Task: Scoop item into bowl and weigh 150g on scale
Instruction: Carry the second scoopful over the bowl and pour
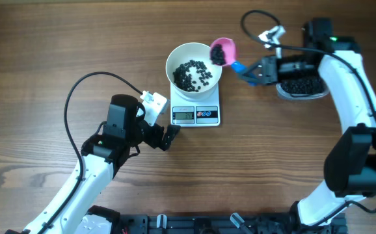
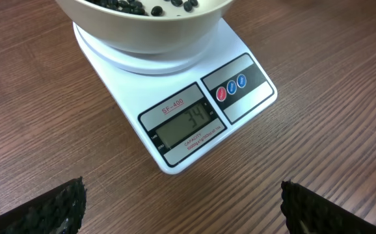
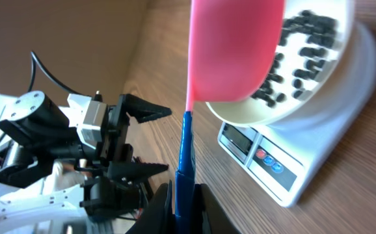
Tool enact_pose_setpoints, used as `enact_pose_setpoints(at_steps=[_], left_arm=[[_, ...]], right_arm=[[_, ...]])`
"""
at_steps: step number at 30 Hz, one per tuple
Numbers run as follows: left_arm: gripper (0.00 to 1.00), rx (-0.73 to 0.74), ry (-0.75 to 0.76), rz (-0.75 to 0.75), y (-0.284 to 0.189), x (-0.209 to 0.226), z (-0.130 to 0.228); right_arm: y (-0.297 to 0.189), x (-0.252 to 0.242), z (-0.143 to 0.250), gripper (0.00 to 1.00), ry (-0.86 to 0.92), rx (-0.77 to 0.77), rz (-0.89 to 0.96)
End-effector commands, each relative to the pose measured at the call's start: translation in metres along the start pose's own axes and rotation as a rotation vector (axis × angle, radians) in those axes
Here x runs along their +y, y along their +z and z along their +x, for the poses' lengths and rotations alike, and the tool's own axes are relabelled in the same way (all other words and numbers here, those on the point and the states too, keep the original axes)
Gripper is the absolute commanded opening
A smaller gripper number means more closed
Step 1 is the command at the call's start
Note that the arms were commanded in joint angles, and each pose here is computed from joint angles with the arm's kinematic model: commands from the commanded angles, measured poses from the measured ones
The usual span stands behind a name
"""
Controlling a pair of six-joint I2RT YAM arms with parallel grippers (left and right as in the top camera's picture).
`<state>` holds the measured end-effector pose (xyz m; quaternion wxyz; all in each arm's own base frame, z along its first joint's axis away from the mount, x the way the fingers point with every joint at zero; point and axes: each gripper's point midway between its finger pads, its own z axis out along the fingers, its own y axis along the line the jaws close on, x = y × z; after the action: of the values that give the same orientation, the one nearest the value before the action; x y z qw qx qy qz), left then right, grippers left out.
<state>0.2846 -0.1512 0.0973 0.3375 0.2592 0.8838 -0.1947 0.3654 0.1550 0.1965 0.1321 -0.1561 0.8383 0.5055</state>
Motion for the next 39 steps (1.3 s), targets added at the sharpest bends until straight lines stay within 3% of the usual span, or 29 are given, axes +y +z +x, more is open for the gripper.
enact_pose_setpoints(at_steps=[1,9,16,21,29,34,39], left_arm=[[1.0,0.002,-0.003,-0.003,0.001,0.0,0.001],[1.0,0.002,-0.003,-0.003,0.001,0.0,0.001],[1.0,0.002,-0.003,-0.003,0.001,0.0,0.001],[1.0,0.002,-0.003,-0.003,0.001,0.0,0.001],[1.0,0.002,-0.003,-0.003,0.001,0.0,0.001],[1.0,0.002,-0.003,-0.003,0.001,0.0,0.001],[1.0,0.002,-0.003,-0.003,0.001,0.0,0.001]], right_arm=[[0.029,-0.005,-0.001,0.04,0.016,0.086,0.17],[0.066,-0.016,-0.002,0.04,-0.235,0.206,0.789],[0.072,-0.007,-0.007,0.04,-0.436,0.192,1.136],[0.079,0.004,-0.015,0.04,-0.506,0.15,1.191],[0.074,0.024,-0.023,0.04,-0.468,0.083,1.02],[0.013,0.038,-0.039,0.04,-0.382,-0.032,0.904],[-0.095,0.011,-0.033,0.04,-0.197,-0.129,1.014]])
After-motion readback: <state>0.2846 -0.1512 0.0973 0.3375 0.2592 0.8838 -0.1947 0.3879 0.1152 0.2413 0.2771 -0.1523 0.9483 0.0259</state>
